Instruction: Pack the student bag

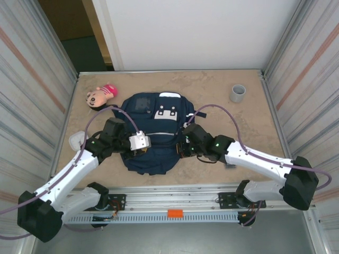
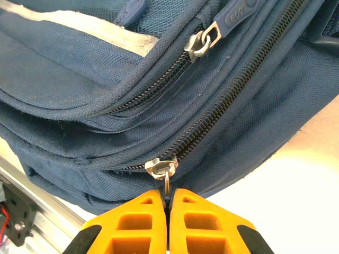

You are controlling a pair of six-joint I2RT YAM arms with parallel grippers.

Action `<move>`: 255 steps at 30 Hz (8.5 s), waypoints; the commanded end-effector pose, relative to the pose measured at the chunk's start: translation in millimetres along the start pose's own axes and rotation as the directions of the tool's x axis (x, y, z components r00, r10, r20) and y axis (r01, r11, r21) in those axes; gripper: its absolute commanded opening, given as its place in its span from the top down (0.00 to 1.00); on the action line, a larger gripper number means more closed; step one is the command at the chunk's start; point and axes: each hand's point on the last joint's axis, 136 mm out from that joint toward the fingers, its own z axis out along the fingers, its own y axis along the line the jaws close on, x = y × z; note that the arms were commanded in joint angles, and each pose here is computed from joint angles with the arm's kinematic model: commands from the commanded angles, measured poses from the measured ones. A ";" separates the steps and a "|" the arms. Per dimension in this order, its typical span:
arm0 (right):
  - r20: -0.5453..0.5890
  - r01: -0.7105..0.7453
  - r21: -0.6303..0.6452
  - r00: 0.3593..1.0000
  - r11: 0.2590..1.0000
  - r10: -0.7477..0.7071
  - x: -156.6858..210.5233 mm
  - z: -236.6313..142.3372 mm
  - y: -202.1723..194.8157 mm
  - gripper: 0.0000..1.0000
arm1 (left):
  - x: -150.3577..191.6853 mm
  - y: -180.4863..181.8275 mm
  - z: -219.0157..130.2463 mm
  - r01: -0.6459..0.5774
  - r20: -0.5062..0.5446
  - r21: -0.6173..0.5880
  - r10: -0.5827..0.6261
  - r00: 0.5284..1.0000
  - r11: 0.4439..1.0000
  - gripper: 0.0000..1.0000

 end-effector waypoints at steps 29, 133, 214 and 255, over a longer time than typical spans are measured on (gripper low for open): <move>0.063 -0.069 -0.038 0.995 0.997 0.072 -30.5 -20.9 -47.3 1.00 | -64.1 -24.8 20.1 -0.087 0.033 0.023 0.086 0.996 0.996 0.98; 0.298 0.176 -0.370 0.952 0.912 -0.064 5.0 -70.9 85.4 0.21 | -71.5 16.2 -6.2 0.062 0.086 -0.068 -0.056 0.995 0.996 1.00; 0.044 0.340 -0.585 0.920 0.737 -0.389 -60.6 -3.2 4.9 0.16 | -61.2 3.3 -54.1 -0.052 0.387 0.007 0.046 0.921 0.999 1.00; 0.020 0.312 -0.612 0.925 0.727 -0.379 -35.2 -38.4 17.6 0.76 | -53.7 6.6 -51.3 -0.043 0.362 -0.031 0.051 0.931 0.999 1.00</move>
